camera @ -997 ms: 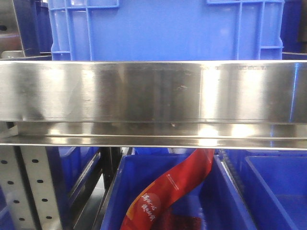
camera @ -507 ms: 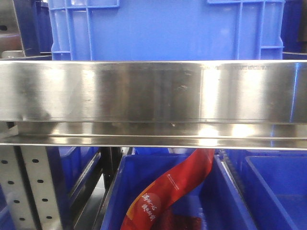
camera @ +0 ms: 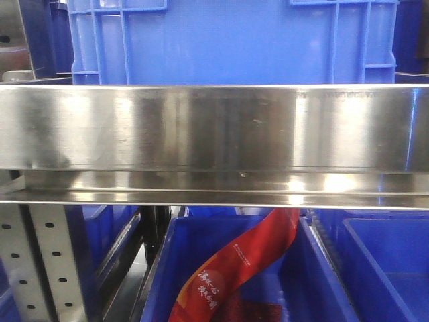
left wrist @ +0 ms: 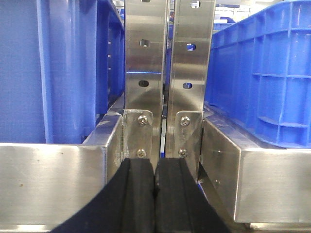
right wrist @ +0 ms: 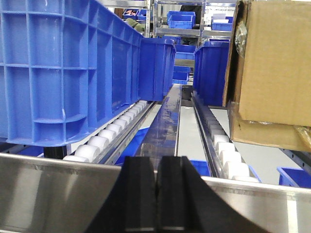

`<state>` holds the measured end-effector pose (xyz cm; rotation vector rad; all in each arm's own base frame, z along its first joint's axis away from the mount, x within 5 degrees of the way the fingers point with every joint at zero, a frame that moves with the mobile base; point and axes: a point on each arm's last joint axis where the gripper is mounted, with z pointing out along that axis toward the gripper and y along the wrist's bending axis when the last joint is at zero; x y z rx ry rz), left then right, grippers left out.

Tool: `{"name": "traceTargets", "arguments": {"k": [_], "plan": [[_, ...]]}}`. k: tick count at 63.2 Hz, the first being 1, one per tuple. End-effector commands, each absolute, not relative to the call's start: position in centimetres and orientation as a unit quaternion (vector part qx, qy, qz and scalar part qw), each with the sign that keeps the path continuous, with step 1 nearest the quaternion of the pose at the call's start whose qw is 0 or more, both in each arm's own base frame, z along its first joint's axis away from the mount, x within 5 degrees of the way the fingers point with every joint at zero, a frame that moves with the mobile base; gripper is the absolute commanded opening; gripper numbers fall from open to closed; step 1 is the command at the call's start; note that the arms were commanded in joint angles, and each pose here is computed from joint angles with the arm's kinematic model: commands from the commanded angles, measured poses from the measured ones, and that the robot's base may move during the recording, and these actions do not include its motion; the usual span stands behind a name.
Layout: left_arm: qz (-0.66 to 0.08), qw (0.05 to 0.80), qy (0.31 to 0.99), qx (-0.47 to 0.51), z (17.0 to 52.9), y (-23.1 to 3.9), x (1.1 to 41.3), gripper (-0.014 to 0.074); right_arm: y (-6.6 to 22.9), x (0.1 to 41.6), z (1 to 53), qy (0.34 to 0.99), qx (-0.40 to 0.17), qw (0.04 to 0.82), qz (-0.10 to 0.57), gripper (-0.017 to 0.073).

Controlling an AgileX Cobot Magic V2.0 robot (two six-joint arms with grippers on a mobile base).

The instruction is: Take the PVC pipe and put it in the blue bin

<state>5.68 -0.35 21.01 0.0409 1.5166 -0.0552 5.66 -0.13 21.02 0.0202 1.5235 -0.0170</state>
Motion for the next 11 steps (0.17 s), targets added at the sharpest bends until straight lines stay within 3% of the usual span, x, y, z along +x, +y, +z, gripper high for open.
{"name": "traceTargets", "arguments": {"k": [1,11], "plan": [[-0.024,0.734,0.678,0.020,21.24,-0.35,5.61,-0.0111,-0.16,5.63,21.12,0.684,0.008,0.730,-0.012,-0.0169],[-0.024,0.734,0.678,0.020,21.24,-0.35,5.61,-0.0111,-0.16,5.63,21.12,0.684,0.008,0.730,-0.012,-0.0169]]}}
